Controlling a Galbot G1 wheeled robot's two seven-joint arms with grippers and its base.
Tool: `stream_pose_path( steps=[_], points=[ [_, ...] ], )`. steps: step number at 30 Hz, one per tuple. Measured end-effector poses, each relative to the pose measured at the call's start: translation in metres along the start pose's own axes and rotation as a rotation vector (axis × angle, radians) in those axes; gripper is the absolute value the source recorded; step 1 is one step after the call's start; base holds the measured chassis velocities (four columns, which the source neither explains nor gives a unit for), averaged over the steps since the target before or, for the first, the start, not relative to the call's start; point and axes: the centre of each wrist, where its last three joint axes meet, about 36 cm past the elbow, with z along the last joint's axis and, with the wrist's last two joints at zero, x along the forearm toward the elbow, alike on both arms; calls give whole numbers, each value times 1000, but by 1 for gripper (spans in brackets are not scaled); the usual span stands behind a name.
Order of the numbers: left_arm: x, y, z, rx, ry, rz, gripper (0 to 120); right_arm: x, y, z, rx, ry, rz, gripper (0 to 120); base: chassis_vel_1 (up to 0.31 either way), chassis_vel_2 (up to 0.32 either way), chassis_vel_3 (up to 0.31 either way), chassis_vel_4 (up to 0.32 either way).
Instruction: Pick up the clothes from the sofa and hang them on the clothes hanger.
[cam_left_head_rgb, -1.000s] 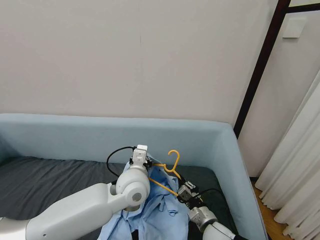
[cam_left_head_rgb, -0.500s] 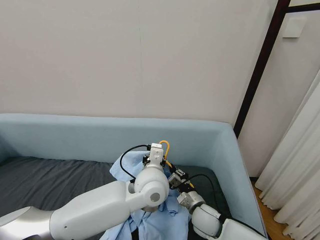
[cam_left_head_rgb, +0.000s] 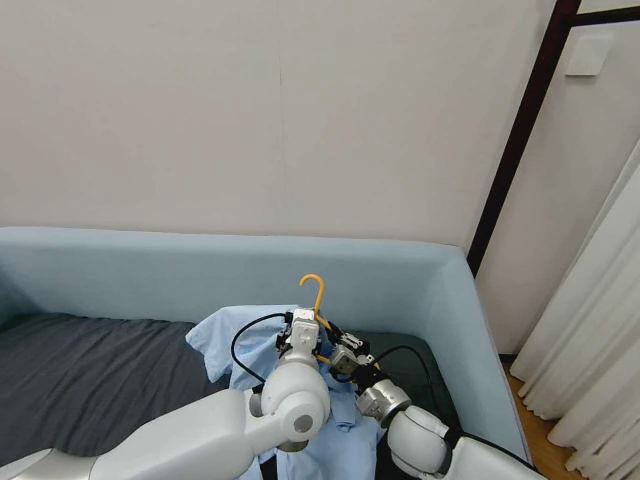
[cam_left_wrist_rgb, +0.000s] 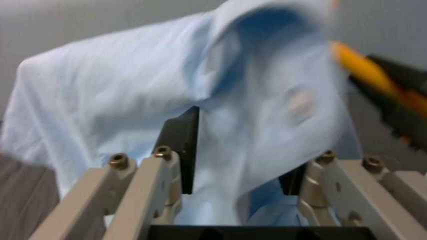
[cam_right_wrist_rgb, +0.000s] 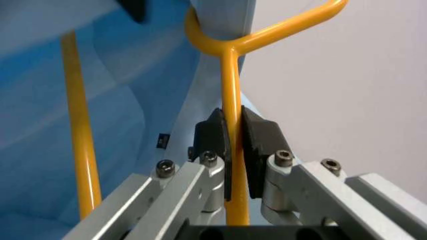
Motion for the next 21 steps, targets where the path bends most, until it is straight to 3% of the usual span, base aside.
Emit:
stream_pose_path(
  steps=[2, 5, 9, 12, 13, 15, 17, 18, 20, 21],
  points=[
    [1, 3, 1, -10, 3, -2, 47, 0, -2, 2, 1, 0, 5, 5, 0, 0, 0, 0],
    [11, 20, 7, -60, 15, -6, 62, 1, -13, 16, 14, -4, 22, 5, 0, 0, 0, 0],
    [23, 41, 19, -115, -20, 4, 74, 1, -22, 26, 33, -17, 48, 5, 0, 0, 0, 0],
    [40, 81, 35, -176, -143, 73, 88, 1, -30, 39, 60, -33, 77, 5, 0, 0, 0, 0],
    [40, 81, 35, -176, -143, 73, 88, 1, -30, 39, 60, -33, 77, 5, 0, 0, 0, 0],
    [43, 104, 40, -188, -217, 134, 95, 1, -34, 45, 75, -46, 85, 5, 0, 0, 0, 0],
    [37, 140, 41, -217, -352, 233, 100, 2, -37, 51, 96, -65, 88, 5, 0, 0, 0, 0],
    [37, 140, 41, -217, -352, 233, 100, 2, -37, 51, 96, -65, 88, 5, 0, 0, 0, 0],
    [20, 174, 38, -259, -494, 336, 100, 4, -40, 56, 124, -90, 81, 5, 0, 0, 0, 0],
    [15, 181, 37, -271, -520, 351, 100, 4, -41, 57, 129, -94, 79, 4, 0, 0, 0, 0]
  ],
)
